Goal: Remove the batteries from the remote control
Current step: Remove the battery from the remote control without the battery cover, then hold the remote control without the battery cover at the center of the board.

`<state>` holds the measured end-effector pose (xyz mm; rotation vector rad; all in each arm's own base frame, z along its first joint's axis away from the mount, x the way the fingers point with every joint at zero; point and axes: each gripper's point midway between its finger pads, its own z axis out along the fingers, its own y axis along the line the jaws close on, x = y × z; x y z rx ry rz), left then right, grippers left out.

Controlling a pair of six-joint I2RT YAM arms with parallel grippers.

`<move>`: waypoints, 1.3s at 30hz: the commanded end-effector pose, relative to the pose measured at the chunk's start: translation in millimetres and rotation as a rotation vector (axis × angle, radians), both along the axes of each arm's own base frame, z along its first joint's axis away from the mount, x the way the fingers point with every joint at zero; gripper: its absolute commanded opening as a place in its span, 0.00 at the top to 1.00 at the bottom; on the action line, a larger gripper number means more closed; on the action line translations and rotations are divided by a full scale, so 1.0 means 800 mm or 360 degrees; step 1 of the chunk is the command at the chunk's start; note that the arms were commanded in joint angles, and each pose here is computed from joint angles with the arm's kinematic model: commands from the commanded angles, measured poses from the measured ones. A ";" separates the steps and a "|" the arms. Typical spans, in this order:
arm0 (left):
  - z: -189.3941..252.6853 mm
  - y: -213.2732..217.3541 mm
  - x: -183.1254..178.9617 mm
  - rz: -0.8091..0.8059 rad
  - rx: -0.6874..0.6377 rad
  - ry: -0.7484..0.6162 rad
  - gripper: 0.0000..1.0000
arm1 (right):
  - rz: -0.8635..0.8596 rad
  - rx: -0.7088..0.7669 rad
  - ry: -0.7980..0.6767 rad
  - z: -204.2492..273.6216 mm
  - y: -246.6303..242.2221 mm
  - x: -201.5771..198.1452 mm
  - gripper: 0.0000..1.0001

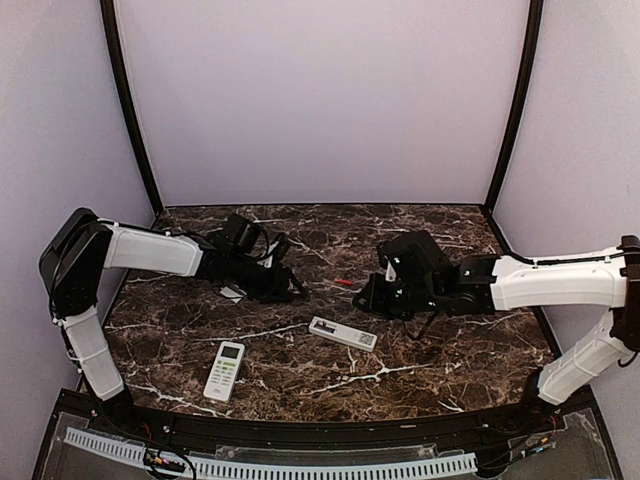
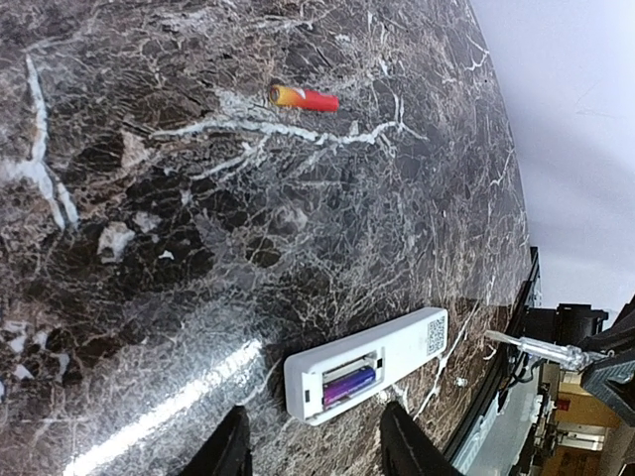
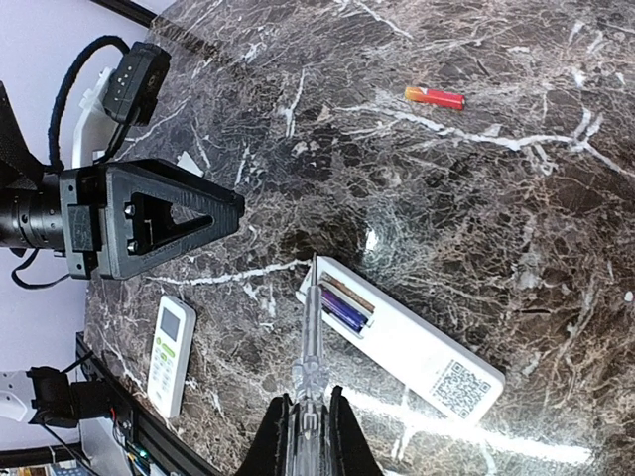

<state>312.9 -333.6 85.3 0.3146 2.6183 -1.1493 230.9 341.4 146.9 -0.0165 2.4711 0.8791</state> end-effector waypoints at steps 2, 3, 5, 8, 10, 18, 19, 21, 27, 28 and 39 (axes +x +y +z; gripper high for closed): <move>-0.021 -0.012 -0.024 -0.0083 0.0059 0.0065 0.53 | -0.0037 -0.0141 0.0068 -0.030 -0.031 -0.016 1.00; -0.025 -0.013 -0.025 -0.0090 0.0068 0.0075 0.52 | -0.0043 -0.0143 0.0078 -0.033 -0.034 -0.018 1.00; -0.032 -0.016 -0.030 -0.0105 0.0084 0.0095 0.51 | -0.0059 -0.0161 0.0109 -0.039 -0.042 -0.023 1.00; -0.038 -0.020 -0.037 -0.0132 0.0097 0.0113 0.50 | -0.0099 -0.0198 0.0148 -0.046 -0.059 -0.031 1.00; -0.040 -0.022 -0.039 -0.0143 0.0104 0.0113 0.49 | -0.0132 -0.0224 0.0172 -0.049 -0.071 -0.036 1.00; -0.048 -0.025 -0.042 -0.0162 0.0131 0.0129 0.47 | -0.0248 -0.0324 0.0279 -0.065 -0.121 -0.060 1.00; -0.049 -0.024 -0.043 -0.0163 0.0135 0.0134 0.47 | -0.0260 -0.0332 0.0297 -0.068 -0.125 -0.063 1.00; -0.050 -0.025 -0.044 -0.0171 0.0136 0.0134 0.47 | -0.0272 -0.0347 0.0330 -0.075 -0.133 -0.070 1.00; -0.053 -0.029 -0.048 -0.0192 0.0145 0.0139 0.48 | -0.0251 -0.0325 0.0388 -0.086 -0.131 -0.079 1.00; -0.054 -0.029 -0.048 -0.0194 0.0144 0.0141 0.48 | -0.0236 -0.0307 0.0384 -0.085 -0.126 -0.079 1.00; -0.055 -0.034 -0.054 -0.0226 0.0135 0.0148 0.49 | -0.0171 -0.0224 0.0308 -0.074 -0.093 -0.061 1.00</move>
